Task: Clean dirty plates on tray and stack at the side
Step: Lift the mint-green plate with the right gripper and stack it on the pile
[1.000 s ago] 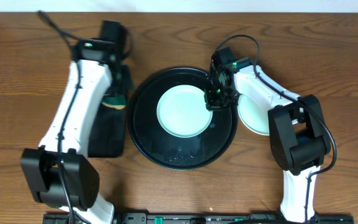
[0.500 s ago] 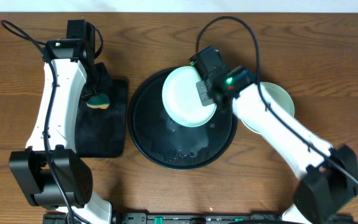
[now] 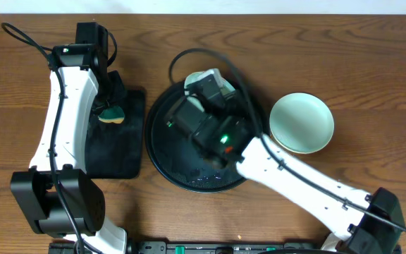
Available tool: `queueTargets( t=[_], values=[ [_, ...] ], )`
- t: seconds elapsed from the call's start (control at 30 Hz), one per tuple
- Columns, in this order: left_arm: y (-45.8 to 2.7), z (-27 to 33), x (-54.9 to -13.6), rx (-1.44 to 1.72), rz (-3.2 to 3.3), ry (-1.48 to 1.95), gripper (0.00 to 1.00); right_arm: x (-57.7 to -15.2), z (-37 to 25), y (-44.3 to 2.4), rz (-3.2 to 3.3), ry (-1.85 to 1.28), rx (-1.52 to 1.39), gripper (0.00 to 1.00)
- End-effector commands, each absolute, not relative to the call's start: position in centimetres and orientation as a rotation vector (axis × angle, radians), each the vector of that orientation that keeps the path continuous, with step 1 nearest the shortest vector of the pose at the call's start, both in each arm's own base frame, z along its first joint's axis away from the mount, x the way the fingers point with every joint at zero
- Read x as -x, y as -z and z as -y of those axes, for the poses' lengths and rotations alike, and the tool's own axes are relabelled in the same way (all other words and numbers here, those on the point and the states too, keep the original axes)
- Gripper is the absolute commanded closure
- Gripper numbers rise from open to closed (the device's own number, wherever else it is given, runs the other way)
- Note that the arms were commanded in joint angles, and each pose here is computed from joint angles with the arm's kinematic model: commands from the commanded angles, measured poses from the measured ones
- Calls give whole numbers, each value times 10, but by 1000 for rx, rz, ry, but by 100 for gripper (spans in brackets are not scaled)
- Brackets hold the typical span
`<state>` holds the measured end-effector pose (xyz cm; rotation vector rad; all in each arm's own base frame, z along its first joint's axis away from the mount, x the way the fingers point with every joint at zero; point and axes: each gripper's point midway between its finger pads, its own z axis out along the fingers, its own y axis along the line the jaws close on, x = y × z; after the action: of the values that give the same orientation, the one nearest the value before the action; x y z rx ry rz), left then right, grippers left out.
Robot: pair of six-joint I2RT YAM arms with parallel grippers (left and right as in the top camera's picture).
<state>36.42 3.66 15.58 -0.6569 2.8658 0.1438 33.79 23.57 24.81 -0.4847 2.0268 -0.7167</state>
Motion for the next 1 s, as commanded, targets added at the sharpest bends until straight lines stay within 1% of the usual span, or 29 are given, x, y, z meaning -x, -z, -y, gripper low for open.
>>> queueTargets(
  t=[0.0,0.1,0.27,0.5,0.6,0.8,0.87,0.97],
  values=[
    [-159,-37,-367,661,-2855,-137,93,-327,-222,-303,-1785,915,342,99],
    [-159,-37,-367,661,-2855,-137,93,-318,-226,-317,-1710,951,314,99],
    [-159,-37,-367,661,-2855,-137,93,-310,-230,-326,-1661,968,297,99],
    [-159,-37,-367,661,-2856,-137,93,-312,-232,-322,-1684,945,311,99],
    [-159,-37,-367,661,-2856,-137,92,-319,-241,-294,-1820,827,406,99],
    [-158,-31,-367,658,-2864,-88,92,-335,-255,-216,-2244,361,457,99],
    [-158,-31,-367,658,-2864,-88,93,-339,-254,-198,-2376,199,468,99],
    [-158,-31,-367,658,-2864,-88,92,-343,-252,-184,-2488,19,501,99]
  ],
)
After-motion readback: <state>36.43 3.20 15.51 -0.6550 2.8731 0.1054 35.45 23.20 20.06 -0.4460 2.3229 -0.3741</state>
